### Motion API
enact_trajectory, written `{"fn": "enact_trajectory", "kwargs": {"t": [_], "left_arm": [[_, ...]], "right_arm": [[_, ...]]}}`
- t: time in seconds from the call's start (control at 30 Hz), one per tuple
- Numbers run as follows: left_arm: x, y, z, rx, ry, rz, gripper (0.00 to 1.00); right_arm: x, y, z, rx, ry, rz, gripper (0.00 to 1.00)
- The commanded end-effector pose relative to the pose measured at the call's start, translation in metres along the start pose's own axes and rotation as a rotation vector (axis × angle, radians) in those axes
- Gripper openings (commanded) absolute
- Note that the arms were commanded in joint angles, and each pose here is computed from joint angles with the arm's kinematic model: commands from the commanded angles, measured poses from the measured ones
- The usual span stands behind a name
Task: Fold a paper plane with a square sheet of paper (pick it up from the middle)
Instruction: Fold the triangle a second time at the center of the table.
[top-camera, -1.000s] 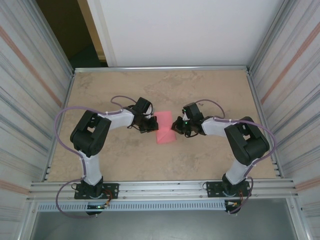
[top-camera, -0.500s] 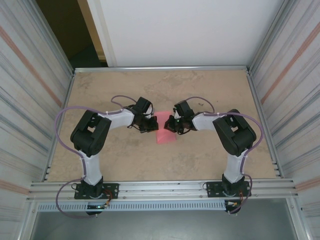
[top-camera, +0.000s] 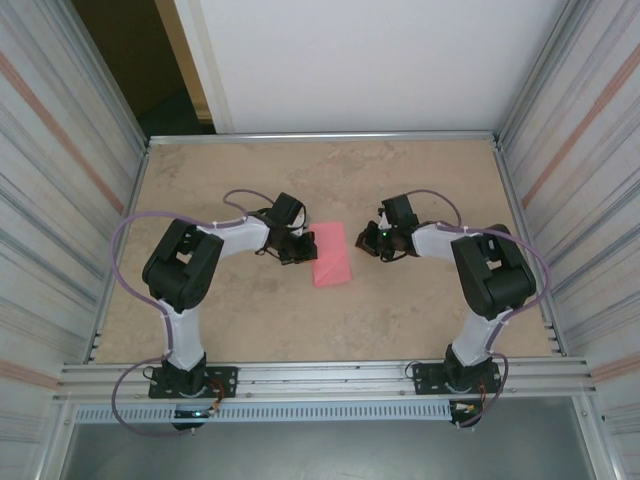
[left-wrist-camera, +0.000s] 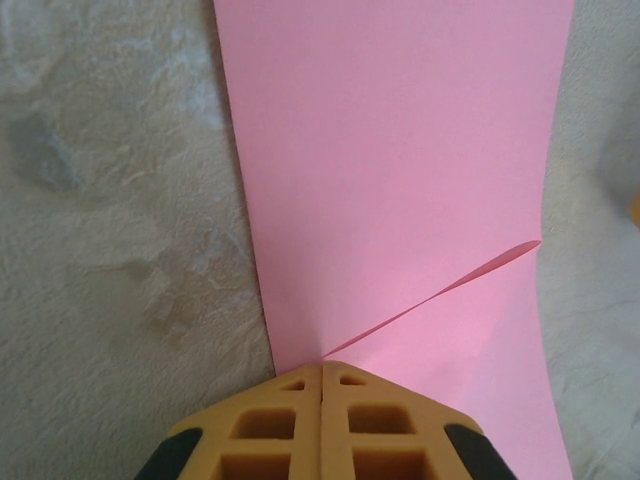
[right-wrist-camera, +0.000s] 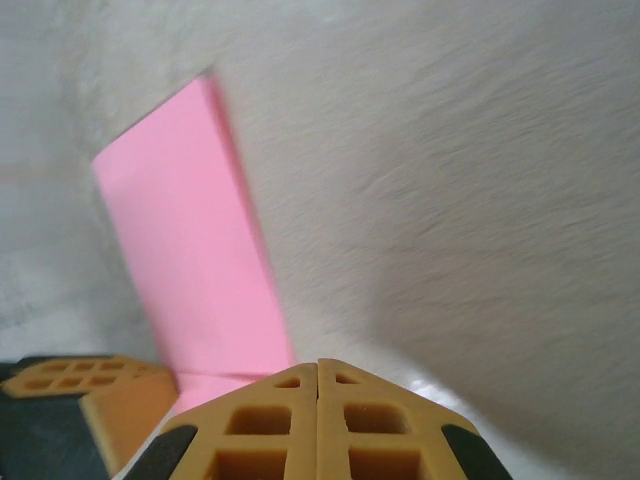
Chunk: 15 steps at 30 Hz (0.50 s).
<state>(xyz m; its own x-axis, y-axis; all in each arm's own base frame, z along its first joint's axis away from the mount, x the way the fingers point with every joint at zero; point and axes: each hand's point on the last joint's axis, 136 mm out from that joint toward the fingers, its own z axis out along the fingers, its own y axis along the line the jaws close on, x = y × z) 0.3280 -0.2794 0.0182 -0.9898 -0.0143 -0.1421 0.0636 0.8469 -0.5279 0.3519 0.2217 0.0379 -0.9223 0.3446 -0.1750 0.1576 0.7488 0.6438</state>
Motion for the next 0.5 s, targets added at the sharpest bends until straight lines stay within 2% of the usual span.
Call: {"fn": "enact_trajectory", "kwargs": {"t": [0.0,0.2,0.47], "left_arm": [[0.021,0.043,0.015,-0.146,0.078,-0.033,0.06],[0.018,0.039,0.014,-0.132,0.075,-0.025,0.06],[0.015,0.035,0.013,-0.119,0.067,-0.021,0.06]], "right_arm": [[0.018,0.031,-0.002,-0.022,0.033,-0.098,0.01],[0.058,0.054,0.028,-0.097,0.138,-0.064,0.0],[0.069,0.047,0.042,-0.081,0.181,-0.04,0.0]]}}
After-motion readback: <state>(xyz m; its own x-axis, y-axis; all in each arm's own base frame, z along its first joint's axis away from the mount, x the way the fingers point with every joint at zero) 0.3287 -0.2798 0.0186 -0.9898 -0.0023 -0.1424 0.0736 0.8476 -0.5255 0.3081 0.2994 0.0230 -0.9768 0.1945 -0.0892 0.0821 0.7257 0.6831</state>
